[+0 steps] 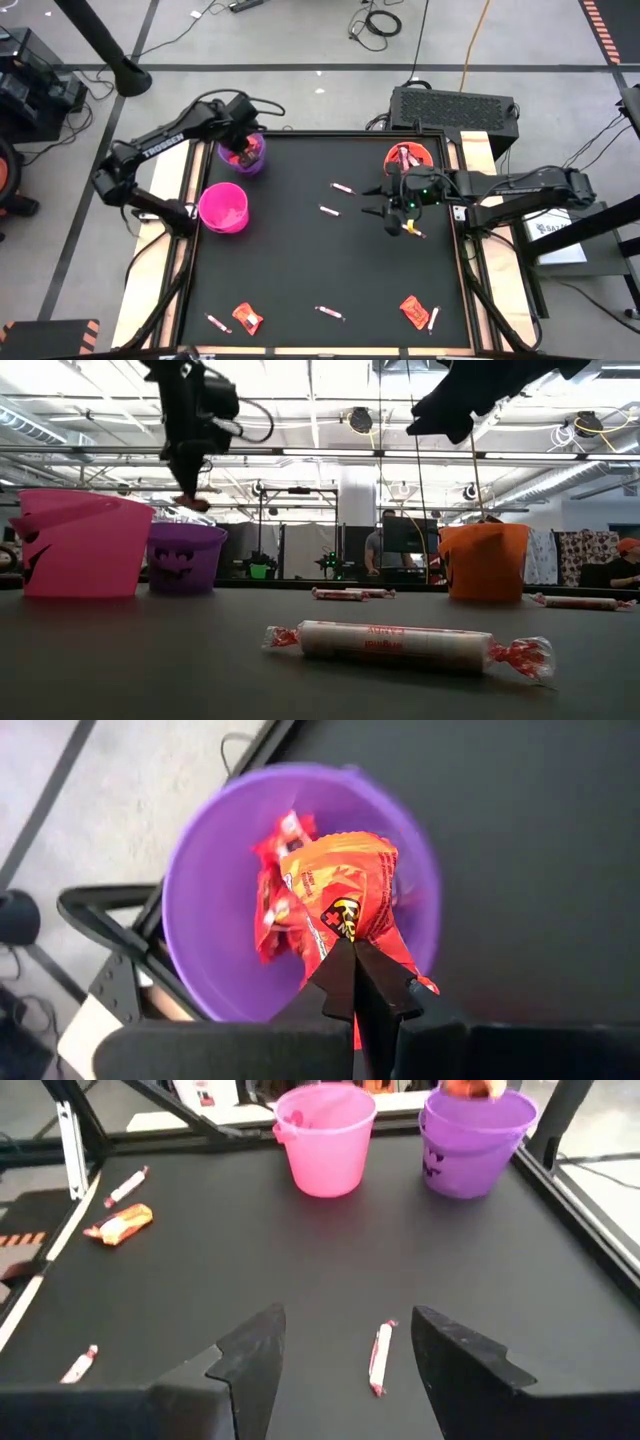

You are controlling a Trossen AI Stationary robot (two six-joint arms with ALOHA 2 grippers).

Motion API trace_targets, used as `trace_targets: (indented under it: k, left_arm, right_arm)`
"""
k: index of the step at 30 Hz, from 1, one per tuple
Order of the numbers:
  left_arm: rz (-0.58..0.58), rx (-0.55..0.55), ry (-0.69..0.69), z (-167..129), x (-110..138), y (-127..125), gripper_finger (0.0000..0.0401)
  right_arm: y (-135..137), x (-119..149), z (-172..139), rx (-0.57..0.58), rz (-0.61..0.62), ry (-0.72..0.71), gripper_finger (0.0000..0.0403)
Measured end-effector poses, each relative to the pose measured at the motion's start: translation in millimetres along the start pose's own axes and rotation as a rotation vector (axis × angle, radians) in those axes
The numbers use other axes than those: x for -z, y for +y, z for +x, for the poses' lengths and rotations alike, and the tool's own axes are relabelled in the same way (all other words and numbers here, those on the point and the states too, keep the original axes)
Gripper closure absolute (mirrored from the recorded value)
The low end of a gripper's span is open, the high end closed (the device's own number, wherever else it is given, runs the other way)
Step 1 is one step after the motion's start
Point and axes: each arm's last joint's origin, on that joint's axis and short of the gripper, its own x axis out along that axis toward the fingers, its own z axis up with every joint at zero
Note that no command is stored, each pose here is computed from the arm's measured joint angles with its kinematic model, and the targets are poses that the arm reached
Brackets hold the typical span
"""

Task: Sort candy by brand, put in halloween buckets
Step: Put the orange candy into the purple bucket

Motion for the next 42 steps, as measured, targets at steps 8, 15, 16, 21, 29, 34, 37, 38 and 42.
trace_targets:
  k: [8, 15, 16, 21, 29, 34, 37, 38, 42]
  left_arm:
    - [-0.050, -0.035, 0.002, 27, 8, 22, 0.0401]
    - [-0.068, -0.058, 0.034, 35, 15, 30, 0.0369]
    - [-0.068, -0.065, 0.029, 35, 14, 30, 0.0357]
    - [-0.069, -0.075, 0.019, 35, 13, 31, 0.0293]
    - [-0.116, -0.075, -0.080, 12, 13, 27, 0.0260]
    - [-0.106, -0.030, -0.233, -25, 27, 10, 0.0260]
    - [-0.083, 0.041, -0.347, -42, 37, -7, 0.0260]
    - [-0.070, 0.070, -0.388, -46, 40, -14, 0.0260]
    - [-0.007, 0.174, -0.520, -48, 53, -46, 0.0260]
  right_arm:
    - [0, -1, 1, -0.002, -0.015, -0.011, 0.0193]
    - [0, -1, 1, -0.002, -0.026, -0.011, 0.0193]
    - [0, -1, 1, -0.002, -0.028, -0.012, 0.0193]
    - [0, -2, 1, -0.002, -0.031, -0.018, 0.0193]
    - [0, -2, 1, -0.002, -0.008, -0.019, 0.0193]
    - [2, -4, 0, -0.068, 0.006, -0.012, 0.0193]
    - [7, -9, -3, -0.094, 0.028, -0.006, 0.0193]
    - [9, -9, -3, -0.100, 0.035, 0.013, 0.0193]
    - [20, -6, -7, -0.128, 0.088, 0.108, 0.0193]
